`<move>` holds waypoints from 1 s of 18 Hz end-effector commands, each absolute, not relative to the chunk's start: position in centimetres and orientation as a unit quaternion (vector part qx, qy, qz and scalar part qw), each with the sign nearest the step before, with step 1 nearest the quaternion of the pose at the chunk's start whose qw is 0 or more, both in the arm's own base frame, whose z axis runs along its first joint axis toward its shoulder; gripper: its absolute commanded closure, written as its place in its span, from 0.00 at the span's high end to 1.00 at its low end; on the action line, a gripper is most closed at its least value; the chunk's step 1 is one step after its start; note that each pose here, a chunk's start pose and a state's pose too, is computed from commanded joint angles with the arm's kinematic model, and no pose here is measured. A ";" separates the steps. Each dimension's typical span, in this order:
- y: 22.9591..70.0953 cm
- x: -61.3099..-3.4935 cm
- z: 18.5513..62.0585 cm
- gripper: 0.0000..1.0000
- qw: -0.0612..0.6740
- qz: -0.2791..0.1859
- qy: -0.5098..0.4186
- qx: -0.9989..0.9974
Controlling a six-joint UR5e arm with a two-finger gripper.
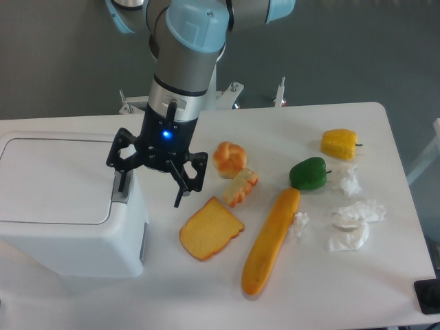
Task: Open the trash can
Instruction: 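Press down on the lid edge with the gripper and hold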
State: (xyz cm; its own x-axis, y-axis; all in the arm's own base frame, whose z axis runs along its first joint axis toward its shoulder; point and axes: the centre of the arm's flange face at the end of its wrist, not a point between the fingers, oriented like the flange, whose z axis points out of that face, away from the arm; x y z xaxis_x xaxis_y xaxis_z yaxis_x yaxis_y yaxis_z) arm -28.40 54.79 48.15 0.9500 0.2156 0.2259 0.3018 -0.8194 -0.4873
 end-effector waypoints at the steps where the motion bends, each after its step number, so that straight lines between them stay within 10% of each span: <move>1: 54.8 -28.4 48.1 1.00 0.268 -0.080 -0.136 -0.950; 18: 54.9 -28.5 47.9 1.00 0.267 -0.081 -0.136 -0.951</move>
